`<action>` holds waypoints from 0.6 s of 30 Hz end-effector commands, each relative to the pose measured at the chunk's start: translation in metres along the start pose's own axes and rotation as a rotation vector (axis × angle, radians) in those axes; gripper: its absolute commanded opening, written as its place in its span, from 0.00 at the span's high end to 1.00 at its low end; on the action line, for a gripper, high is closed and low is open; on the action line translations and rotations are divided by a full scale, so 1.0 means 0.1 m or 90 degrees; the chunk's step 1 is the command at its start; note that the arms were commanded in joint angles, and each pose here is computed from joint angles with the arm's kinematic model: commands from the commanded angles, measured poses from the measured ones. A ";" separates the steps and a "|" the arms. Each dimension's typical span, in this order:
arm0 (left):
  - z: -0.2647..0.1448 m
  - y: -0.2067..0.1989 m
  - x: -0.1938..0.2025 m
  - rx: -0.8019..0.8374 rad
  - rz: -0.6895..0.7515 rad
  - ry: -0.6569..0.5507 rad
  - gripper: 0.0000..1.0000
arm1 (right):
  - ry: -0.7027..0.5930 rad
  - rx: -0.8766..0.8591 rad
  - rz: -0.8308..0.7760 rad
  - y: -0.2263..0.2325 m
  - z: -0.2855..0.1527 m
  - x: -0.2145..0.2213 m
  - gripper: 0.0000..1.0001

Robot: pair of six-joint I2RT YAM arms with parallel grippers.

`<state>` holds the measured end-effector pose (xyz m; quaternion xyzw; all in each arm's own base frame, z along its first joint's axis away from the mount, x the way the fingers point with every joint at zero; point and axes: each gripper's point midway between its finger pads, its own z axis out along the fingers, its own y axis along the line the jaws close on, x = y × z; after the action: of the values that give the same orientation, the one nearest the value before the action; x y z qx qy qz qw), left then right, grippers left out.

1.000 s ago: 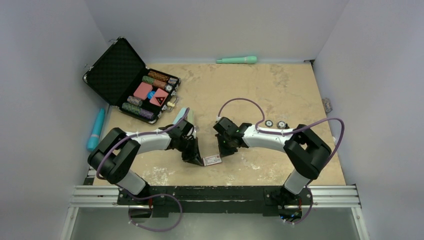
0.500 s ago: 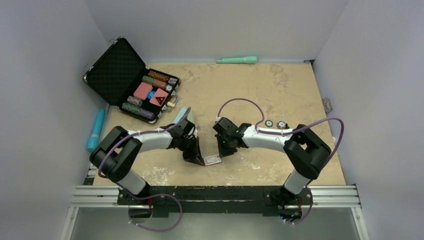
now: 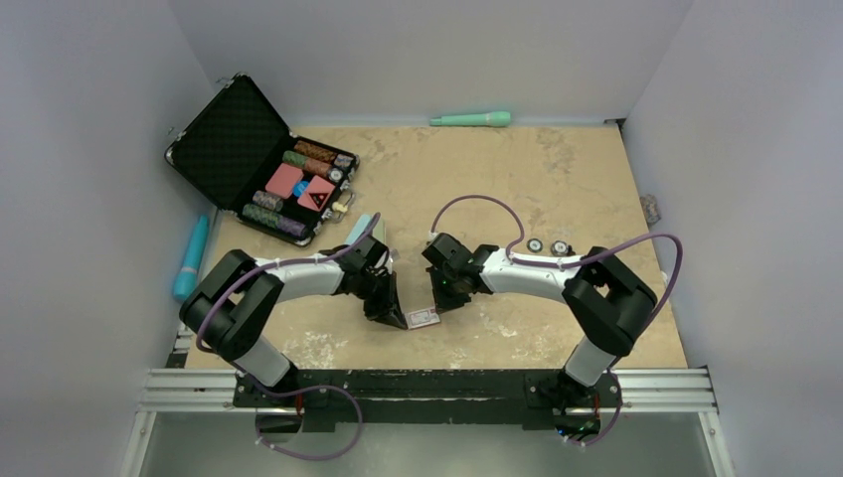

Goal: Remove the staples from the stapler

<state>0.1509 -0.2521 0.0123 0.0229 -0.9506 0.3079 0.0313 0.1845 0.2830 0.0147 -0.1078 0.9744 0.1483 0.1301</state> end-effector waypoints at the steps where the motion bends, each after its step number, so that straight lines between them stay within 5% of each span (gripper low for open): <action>1: 0.00 -0.05 -0.16 -0.010 0.019 -0.044 1.00 | 0.034 -0.002 -0.015 0.02 0.08 0.17 1.00; 11: -0.53 0.04 -0.10 -0.109 0.050 -0.095 1.00 | 0.036 0.019 -0.013 -0.08 0.09 0.22 1.00; 18: -0.46 0.18 -0.13 -0.143 0.062 -0.094 1.00 | 0.037 0.019 -0.012 -0.06 0.11 0.20 1.00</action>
<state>0.1627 -0.2192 0.0485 0.0095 -0.9708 0.2343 -0.0513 0.1811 0.2865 0.0145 -0.1141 0.9731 0.1515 0.1308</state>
